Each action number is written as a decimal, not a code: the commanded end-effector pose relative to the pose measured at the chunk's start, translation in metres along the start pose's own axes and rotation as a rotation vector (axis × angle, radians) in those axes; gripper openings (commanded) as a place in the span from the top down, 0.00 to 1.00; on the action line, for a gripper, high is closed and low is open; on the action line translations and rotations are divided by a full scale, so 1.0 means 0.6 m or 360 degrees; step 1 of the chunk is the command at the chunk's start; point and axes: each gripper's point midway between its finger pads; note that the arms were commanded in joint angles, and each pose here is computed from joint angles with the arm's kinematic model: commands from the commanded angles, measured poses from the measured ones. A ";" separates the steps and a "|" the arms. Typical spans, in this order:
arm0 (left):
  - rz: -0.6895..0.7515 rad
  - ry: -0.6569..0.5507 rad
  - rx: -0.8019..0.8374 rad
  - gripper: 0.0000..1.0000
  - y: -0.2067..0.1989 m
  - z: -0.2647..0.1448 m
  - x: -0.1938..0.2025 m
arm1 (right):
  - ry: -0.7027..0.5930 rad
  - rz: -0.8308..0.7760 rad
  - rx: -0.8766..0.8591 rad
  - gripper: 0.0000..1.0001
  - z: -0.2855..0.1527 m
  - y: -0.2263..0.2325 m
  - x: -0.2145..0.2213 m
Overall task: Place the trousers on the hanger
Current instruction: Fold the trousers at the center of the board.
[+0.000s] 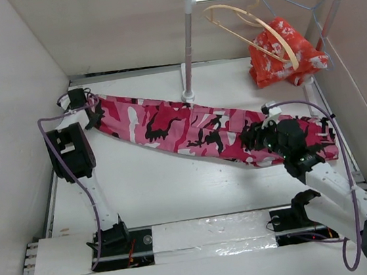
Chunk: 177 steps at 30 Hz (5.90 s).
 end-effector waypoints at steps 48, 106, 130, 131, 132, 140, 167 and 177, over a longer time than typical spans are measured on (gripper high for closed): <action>0.0318 -0.0265 0.1437 1.00 -0.271 -0.570 0.273 | -0.0492 0.0557 0.1274 0.00 -0.167 -0.287 -0.060; 0.0745 0.0034 0.1365 1.00 -0.119 -0.483 0.589 | -0.0734 0.0005 -0.0180 1.00 -0.111 0.218 -0.382; 0.1011 0.0207 0.1924 1.00 -0.374 -0.667 0.786 | -0.1052 -0.0157 -0.0364 1.00 -0.288 0.278 -0.559; 0.1013 0.0169 0.1891 1.00 -0.366 -0.654 0.769 | -0.1033 -0.0157 -0.0353 1.00 -0.270 0.277 -0.556; 0.1004 0.0138 0.1861 1.00 -0.361 -0.646 0.750 | -0.1024 -0.0156 -0.0363 1.00 -0.262 0.281 -0.554; 0.0614 -0.0126 0.1778 0.51 -0.271 -0.641 0.498 | -0.0923 -0.0147 -0.0430 1.00 -0.162 0.315 -0.549; -0.0489 -0.0917 0.1729 0.66 0.050 -0.838 0.088 | 0.0098 -0.0269 -0.1041 0.00 0.217 0.751 -0.020; -0.0214 -0.0782 0.1680 0.65 -0.040 -0.789 0.166 | 0.0020 -0.0232 -0.0663 0.88 0.148 0.484 -0.046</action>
Point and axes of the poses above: each gripper's point midway between its finger pads, its own z axis out along the fingers, its own y axis along the line the jaws close on, x = y × z, and after that the axes turned 4 degrees about z, right-handed
